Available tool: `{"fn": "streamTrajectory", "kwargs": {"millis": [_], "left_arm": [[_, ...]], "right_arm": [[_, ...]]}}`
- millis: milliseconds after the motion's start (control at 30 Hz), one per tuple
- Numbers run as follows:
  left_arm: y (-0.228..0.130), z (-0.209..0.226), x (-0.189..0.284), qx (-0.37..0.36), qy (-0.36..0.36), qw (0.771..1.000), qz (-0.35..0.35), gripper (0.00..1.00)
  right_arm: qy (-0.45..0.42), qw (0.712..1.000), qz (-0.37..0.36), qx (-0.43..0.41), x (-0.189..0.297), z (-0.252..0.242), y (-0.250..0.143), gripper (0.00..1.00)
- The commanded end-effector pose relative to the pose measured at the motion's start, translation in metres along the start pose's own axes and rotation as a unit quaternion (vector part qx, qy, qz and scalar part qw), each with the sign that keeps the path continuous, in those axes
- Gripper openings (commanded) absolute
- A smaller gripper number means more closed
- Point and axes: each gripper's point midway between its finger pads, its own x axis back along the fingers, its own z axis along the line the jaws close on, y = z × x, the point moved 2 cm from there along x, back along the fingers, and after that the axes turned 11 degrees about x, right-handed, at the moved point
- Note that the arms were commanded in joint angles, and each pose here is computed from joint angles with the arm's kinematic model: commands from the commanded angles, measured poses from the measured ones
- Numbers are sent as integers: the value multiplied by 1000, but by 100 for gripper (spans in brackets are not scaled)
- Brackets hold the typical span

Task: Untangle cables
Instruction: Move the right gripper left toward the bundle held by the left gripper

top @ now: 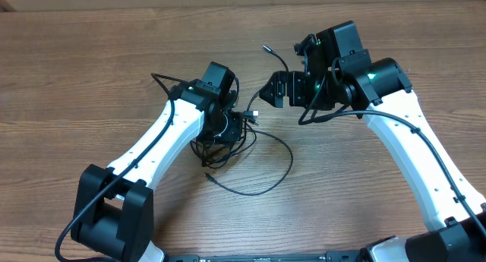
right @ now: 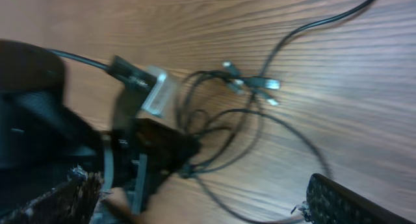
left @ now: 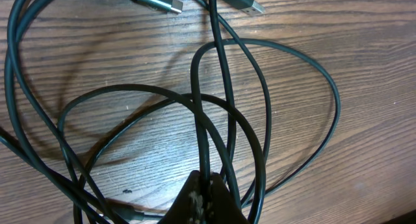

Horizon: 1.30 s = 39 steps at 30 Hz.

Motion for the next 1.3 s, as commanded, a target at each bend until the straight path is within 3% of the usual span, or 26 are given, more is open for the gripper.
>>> {"fn": "streamTrajectory", "kwargs": {"millis": [0, 267, 700, 933, 1267], "left_arm": [[5, -5, 7, -15, -8, 1000, -8, 5], [5, -6, 7, -15, -11, 1000, -7, 6], [6, -4, 7, -14, -6, 1000, -9, 5], [10, 2, 9, 0, -14, 1000, -8, 4], [18, -2, 23, 23, -121, 992, 20, 4]], "right_arm": [[37, 998, -4, -53, 4, 13, 6, 100], [16, 997, 28, -75, -6, 3, -5, 100], [-7, 988, 120, -92, -63, 1, -33, 100], [-27, 988, 128, -86, -72, -3, -37, 100], [-55, 989, 95, -95, -76, -9, -25, 100]]}}
